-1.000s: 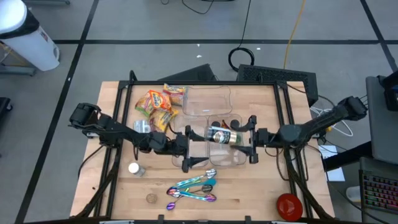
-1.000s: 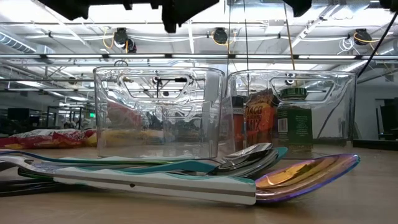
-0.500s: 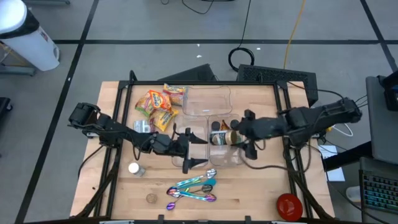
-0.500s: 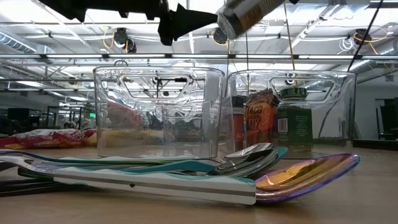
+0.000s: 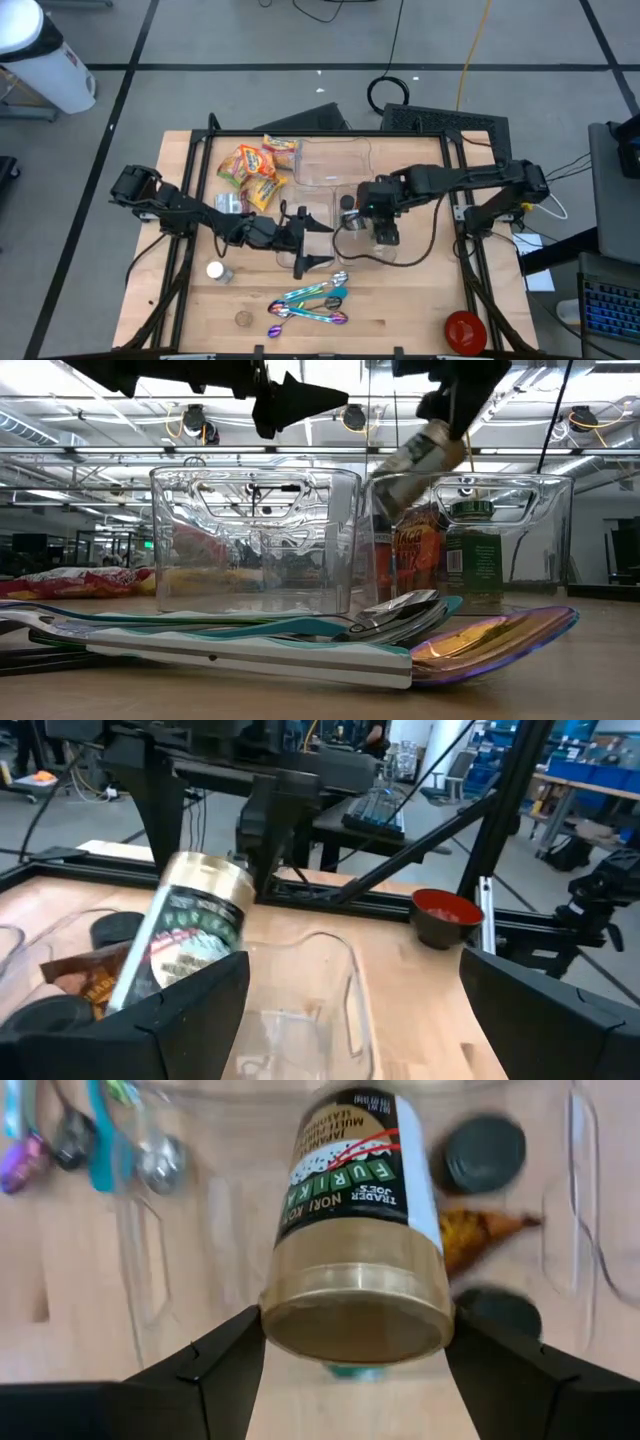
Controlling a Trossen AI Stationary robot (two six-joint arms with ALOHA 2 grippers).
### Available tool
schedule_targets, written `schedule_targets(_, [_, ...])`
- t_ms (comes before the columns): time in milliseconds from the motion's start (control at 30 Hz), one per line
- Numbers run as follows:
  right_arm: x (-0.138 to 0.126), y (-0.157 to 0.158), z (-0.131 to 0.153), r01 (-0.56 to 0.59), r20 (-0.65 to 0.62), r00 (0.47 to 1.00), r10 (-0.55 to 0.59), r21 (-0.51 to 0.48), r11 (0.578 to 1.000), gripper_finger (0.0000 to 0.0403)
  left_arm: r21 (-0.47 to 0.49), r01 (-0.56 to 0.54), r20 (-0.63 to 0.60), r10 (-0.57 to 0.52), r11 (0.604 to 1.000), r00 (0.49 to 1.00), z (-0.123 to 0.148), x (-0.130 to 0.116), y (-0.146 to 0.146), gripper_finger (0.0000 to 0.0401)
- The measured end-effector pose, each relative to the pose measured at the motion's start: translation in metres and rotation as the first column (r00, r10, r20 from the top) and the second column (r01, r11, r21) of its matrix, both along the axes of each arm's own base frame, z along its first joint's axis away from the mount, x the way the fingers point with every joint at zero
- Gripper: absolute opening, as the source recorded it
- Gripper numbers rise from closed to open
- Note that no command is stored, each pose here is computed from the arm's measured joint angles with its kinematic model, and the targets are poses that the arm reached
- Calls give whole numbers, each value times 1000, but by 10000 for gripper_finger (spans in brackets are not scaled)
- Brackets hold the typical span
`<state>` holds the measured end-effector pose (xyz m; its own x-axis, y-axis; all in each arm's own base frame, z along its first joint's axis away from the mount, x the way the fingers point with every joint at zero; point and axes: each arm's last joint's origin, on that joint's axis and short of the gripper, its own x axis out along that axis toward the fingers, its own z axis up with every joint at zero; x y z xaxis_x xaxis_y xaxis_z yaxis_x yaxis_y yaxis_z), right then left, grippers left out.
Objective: Pick & Place Food Item
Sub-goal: Put the gold seasoning bottle into the bottom right transparent bin
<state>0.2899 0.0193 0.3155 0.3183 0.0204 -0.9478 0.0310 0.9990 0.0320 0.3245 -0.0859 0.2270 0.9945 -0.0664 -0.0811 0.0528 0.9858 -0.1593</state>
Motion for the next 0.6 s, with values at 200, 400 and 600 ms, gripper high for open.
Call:
schedule_targets(200, [1, 1, 0, -26, 5, 1000, 25, 45, 999, 265, -4, -8, -1, 8, 1000, 1000, 0, 1, 2, 365])
schedule_targets(400, [-6, 11, -2, -32, -60, 998, 36, 53, 998, 265, -4, -9, -1, 9, 1000, 1000, 0, 1, 3, 365])
schedule_targets(600, [-12, 34, -2, -113, -92, 989, 118, 54, 992, 265, -1, -10, -1, 10, 1000, 1000, 0, 1, 3, 365])
